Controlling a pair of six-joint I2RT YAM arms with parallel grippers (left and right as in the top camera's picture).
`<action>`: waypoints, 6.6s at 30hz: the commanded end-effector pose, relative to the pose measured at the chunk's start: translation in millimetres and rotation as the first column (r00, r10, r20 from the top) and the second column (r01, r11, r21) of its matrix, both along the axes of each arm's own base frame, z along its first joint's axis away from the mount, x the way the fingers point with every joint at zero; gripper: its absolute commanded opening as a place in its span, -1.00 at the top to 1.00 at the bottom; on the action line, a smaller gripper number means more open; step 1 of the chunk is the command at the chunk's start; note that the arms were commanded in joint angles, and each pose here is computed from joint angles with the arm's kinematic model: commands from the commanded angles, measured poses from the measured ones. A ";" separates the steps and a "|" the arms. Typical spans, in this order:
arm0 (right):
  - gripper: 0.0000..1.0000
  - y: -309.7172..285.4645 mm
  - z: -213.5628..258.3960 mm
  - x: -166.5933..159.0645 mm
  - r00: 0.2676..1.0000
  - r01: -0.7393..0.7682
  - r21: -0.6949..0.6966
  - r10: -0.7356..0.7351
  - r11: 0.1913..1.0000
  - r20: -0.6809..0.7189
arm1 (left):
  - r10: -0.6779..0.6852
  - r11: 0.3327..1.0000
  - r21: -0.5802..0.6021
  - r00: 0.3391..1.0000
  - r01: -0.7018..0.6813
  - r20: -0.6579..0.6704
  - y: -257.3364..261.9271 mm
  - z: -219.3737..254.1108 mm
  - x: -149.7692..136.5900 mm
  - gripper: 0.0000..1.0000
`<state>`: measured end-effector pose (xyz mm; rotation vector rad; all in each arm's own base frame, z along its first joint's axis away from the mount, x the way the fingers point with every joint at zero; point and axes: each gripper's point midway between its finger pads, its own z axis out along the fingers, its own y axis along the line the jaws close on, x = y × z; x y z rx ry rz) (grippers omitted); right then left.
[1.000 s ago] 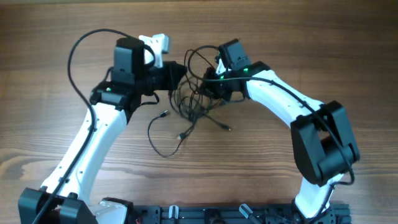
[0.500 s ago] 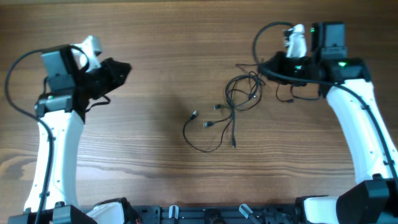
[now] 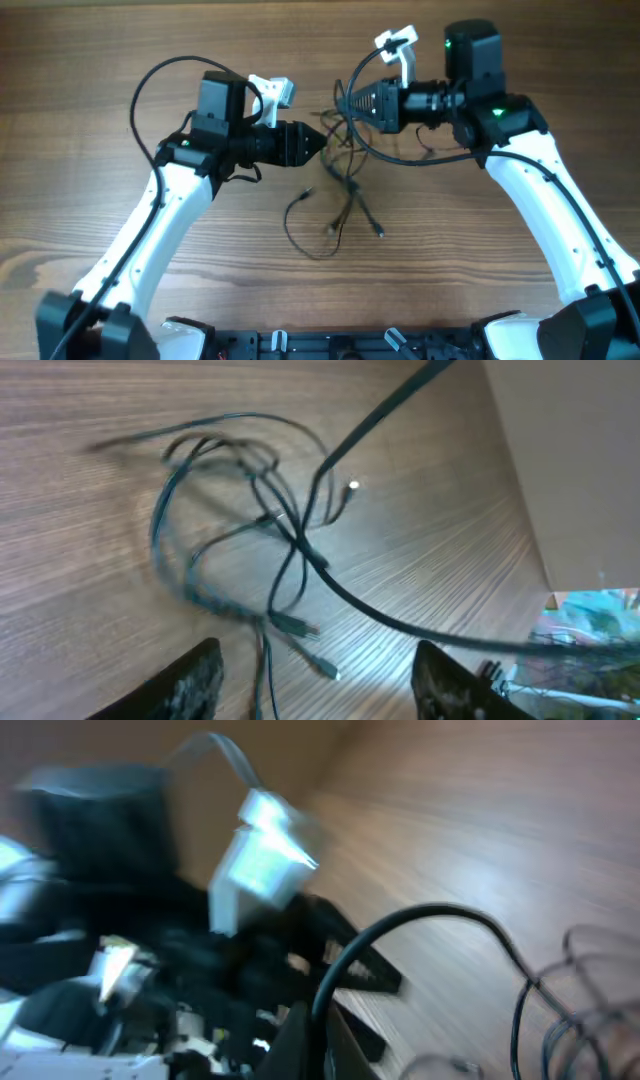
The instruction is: Untangle cables
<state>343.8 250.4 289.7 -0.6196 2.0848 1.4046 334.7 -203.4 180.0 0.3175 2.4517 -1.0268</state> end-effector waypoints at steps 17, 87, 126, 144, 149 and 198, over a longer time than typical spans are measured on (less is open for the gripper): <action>0.91 -99.6 64.5 76.5 0.918 0.334 0.122 -0.352 0.935 0.183 | 0.629 0.732 0.509 0.735 -0.452 -0.253 140.7 -165.1 36.1 0.92; -0.55 132.9 -235.2 -37.9 0.977 -0.132 -0.573 0.203 0.809 0.061 | 0.546 0.644 0.171 0.291 -0.746 -0.785 131.4 -129.6 37.0 0.92; 0.91 5.7 -8.5 -64.1 0.961 0.185 -0.417 -0.076 0.890 0.265 | -0.184 0.818 -0.542 0.980 0.194 0.073 69.5 -13.3 33.7 -0.87; 0.91 3.0 -12.8 -65.9 0.966 0.180 -0.432 -0.076 0.884 0.248 | -0.191 0.766 -0.579 0.959 0.278 0.207 81.8 6.0 33.5 -0.52; 0.91 3.2 -12.3 -65.4 0.965 0.182 -0.430 -0.077 0.884 0.250 | -0.193 0.757 -0.601 0.967 0.256 0.169 81.0 5.1 29.0 -0.62; 0.91 -261.3 -9.4 17.6 0.480 0.816 -0.482 -0.839 0.320 0.257 | 0.517 0.737 0.558 0.850 -0.381 -0.103 150.3 -161.7 53.2 0.92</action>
